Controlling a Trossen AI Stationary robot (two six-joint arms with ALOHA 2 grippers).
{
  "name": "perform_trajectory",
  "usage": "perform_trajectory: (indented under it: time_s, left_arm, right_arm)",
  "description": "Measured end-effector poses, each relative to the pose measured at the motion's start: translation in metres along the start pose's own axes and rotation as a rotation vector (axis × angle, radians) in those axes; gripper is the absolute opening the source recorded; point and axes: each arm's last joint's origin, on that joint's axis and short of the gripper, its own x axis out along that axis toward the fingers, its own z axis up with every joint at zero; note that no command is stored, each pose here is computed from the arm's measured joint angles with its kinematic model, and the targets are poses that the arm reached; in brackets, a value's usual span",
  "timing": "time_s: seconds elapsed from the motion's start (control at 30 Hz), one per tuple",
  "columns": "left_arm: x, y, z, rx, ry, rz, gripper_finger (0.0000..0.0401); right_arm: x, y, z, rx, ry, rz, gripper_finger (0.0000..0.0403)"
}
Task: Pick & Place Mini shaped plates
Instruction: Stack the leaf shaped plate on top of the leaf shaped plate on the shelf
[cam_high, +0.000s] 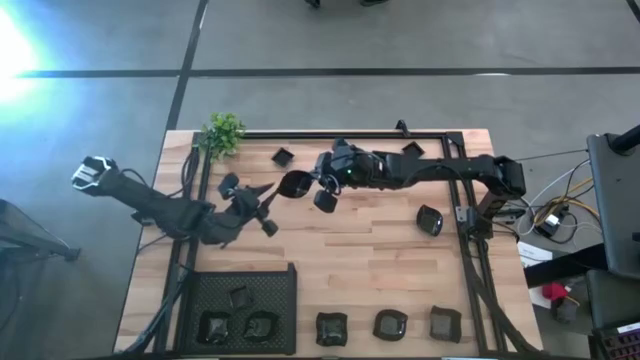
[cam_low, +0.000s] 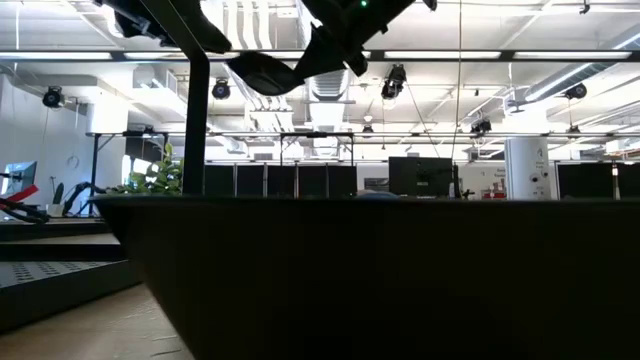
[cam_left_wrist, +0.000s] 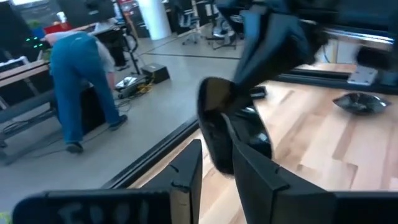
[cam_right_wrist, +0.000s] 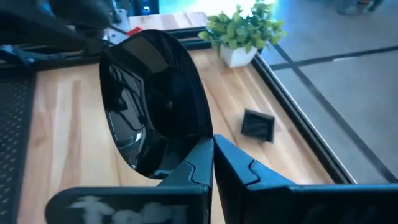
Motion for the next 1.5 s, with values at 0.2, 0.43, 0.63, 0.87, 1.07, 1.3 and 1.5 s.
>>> perform_trajectory:
  time_s: [0.2, 0.43, 0.63, 0.87, 1.07, 1.3, 1.5]
  left_arm:
    - [0.011, -0.005, 0.006, -0.002, 0.007, 0.037, 0.0085]
    - [0.022, -0.010, 0.001, 0.024, 0.029, 0.073, 0.0085]
    - [0.030, -0.012, -0.004, 0.042, 0.044, 0.104, 0.0085]
    - [0.031, -0.013, -0.005, 0.047, 0.050, 0.101, 0.0076]
    - [0.030, -0.011, -0.003, 0.039, 0.044, 0.102, 0.0008]
    - [0.028, -0.008, 0.000, -0.002, 0.035, 0.099, 0.0001]
    - [0.028, -0.008, 0.000, -0.019, 0.036, 0.093, 0.0000]
  right_arm:
    - [0.000, 0.002, 0.000, -0.010, 0.001, 0.006, 0.0008]
    - [0.000, 0.002, 0.000, -0.034, -0.001, 0.007, 0.0008]
    - [0.000, 0.002, 0.000, -0.054, -0.001, 0.007, 0.0008]
    - [0.000, 0.002, 0.000, -0.060, -0.001, 0.007, 0.0008]
    - [0.000, 0.002, 0.000, -0.078, 0.001, 0.011, 0.0008]
    - [0.000, 0.003, 0.000, -0.126, 0.001, 0.023, 0.0014]
    - [-0.001, 0.007, -0.001, -0.154, -0.002, 0.078, 0.0048]
